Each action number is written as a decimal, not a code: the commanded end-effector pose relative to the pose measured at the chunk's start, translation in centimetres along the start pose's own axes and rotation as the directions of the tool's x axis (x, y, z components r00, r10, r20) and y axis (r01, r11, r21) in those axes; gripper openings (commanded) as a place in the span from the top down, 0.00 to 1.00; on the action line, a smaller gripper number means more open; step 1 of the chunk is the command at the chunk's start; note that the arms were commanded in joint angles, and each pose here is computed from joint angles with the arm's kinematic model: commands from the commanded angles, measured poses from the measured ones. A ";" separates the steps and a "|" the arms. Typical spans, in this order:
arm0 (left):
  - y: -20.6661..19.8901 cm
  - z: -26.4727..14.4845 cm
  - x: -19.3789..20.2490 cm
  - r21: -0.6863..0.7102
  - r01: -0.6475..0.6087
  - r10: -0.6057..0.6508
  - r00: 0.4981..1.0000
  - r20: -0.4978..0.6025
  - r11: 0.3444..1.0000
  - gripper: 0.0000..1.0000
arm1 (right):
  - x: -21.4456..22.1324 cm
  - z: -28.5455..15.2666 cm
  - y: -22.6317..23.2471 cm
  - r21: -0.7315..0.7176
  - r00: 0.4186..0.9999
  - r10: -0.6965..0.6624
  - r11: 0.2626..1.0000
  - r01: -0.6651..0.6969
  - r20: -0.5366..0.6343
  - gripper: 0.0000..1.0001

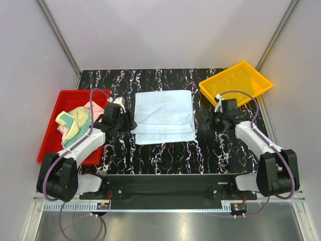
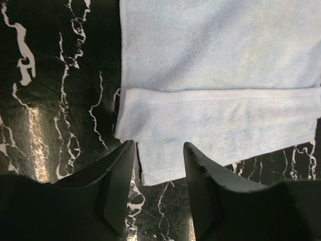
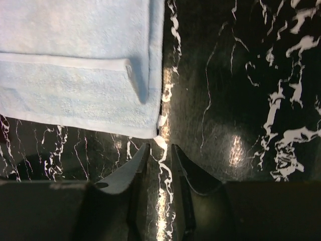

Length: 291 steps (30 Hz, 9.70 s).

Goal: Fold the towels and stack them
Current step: Fold the towel

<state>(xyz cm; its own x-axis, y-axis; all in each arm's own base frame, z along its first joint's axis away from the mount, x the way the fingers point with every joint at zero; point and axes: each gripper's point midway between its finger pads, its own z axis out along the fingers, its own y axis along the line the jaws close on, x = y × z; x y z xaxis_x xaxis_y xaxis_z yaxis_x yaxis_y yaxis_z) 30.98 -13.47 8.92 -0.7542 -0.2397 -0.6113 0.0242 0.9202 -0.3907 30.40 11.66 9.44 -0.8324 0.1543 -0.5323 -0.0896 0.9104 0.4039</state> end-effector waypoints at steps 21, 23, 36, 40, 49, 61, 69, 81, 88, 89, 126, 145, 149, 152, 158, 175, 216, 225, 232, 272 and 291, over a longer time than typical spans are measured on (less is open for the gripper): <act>2.2 5.1 -1.6 -0.154 0.049 -0.075 0.983 -0.170 0.987 0.44 | -3.7 9.2 5.8 -0.089 0.966 -0.212 0.976 0.200 -0.149 0.67; 2.5 5.7 -1.2 -0.160 0.055 -0.085 0.978 -0.190 0.986 0.44 | -3.3 9.2 5.8 -0.100 0.962 -0.223 0.973 0.210 -0.158 0.67; 2.7 7.1 -1.0 -0.166 0.053 -0.089 0.972 -0.217 0.985 0.45 | -1.5 9.2 4.0 -0.037 0.949 -0.240 0.971 0.237 -0.206 0.65; 2.5 6.5 -1.8 -0.160 0.035 -0.065 0.979 -0.191 0.987 0.44 | -2.4 8.5 4.1 -0.019 0.947 -0.261 0.965 0.262 -0.188 0.64; 2.8 6.8 -2.4 -0.107 0.004 -0.028 0.975 -0.221 0.994 0.45 | -2.9 8.1 3.5 0.009 0.932 -0.296 0.953 0.304 -0.210 0.60; 2.1 7.4 -0.5 -0.035 0.015 -0.025 0.956 -0.291 0.999 0.55 | -2.4 8.4 2.7 0.032 0.932 -0.293 0.951 0.306 -0.215 0.59; 2.3 7.4 0.2 -0.044 0.034 -0.045 0.952 -0.302 0.998 0.73 | -1.6 8.6 2.7 0.016 0.933 -0.282 0.956 0.293 -0.224 0.59; 1.7 7.3 0.1 -0.020 0.044 -0.048 0.951 -0.306 0.999 1.00 | -1.2 9.7 3.4 -0.031 0.939 -0.256 0.966 0.255 -0.229 0.60; 1.4 7.0 -0.2 -0.021 0.060 -0.063 0.952 -0.300 0.998 1.00 | -1.0 9.8 3.4 -0.026 0.938 -0.248 0.968 0.249 -0.244 0.60; 1.4 7.0 -0.3 -0.018 0.061 -0.064 0.952 -0.299 0.998 1.00 | -0.9 9.8 3.3 -0.025 0.937 -0.247 0.968 0.249 -0.248 0.61; -3.9 3.2 -9.5 0.149 -0.074 0.051 0.987 0.154 0.986 1.00 | -13.8 6.3 4.5 0.048 0.808 -0.510 0.852 0.521 0.295 1.00; -2.2 2.4 1.0 0.085 -0.016 0.013 0.999 0.041 0.996 0.82 | -1.4 5.3 2.7 0.003 0.971 -0.236 0.972 0.236 -0.037 0.92; -0.4 1.5 2.4 -0.028 0.009 -0.009 1.000 0.000 1.000 0.66 | 1.3 5.0 2.9 -0.031 0.974 -0.172 0.985 0.170 -0.148 0.83; 0.5 0.7 2.4 -0.094 0.033 -0.033 0.999 0.002 0.995 0.63 | 2.3 4.5 2.8 -0.022 0.970 -0.140 0.990 0.139 -0.197 0.76; 0.0 1.7 3.0 -0.083 0.064 -0.068 0.997 -0.045 0.994 0.60 | 0.9 4.1 2.5 0.073 0.986 -0.031 0.996 0.043 -0.161 0.62; 3.3 5.0 4.4 -0.333 0.114 -0.168 0.976 -0.139 0.936 0.70 | -0.4 7.3 1.8 0.168 0.981 0.143 0.978 -0.120 -0.129 0.58; 1.3 6.0 2.4 -0.205 0.121 -0.159 0.971 -0.181 0.971 0.85 | 2.5 7.0 3.4 -0.009 0.982 0.028 1.000 -0.030 -0.186 0.87; 0.4 4.8 0.4 -0.208 0.109 -0.146 0.974 -0.172 0.972 1.00 | 0.4 6.3 3.4 0.017 0.987 -0.027 0.999 0.030 -0.158 1.00; 0.3 4.2 0.3 -0.218 0.090 -0.134 0.971 -0.197 0.972 1.00 | -0.2 6.2 3.7 0.013 0.988 -0.039 0.999 0.042 -0.148 1.00; 0.4 5.9 0.5 -0.210 0.133 -0.189 0.944 -0.272 0.968 1.00 | -1.4 6.0 4.1 0.013 0.987 -0.068 0.997 0.071 -0.142 1.00; 1.1 6.1 0.1 -0.249 0.124 -0.188 0.950 -0.249 0.960 1.00 | -1.5 5.9 4.1 0.012 0.987 -0.082 0.996 0.084 -0.141 1.00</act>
<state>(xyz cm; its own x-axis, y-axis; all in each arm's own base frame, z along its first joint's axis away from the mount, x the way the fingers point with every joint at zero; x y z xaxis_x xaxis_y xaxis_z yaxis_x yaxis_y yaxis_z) 33.20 -14.15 2.39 -0.9107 -0.3089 -0.2742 -0.2424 0.9372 -0.2508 33.62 16.84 5.64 -0.9186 0.0427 -0.3929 -0.1071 0.9300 0.3515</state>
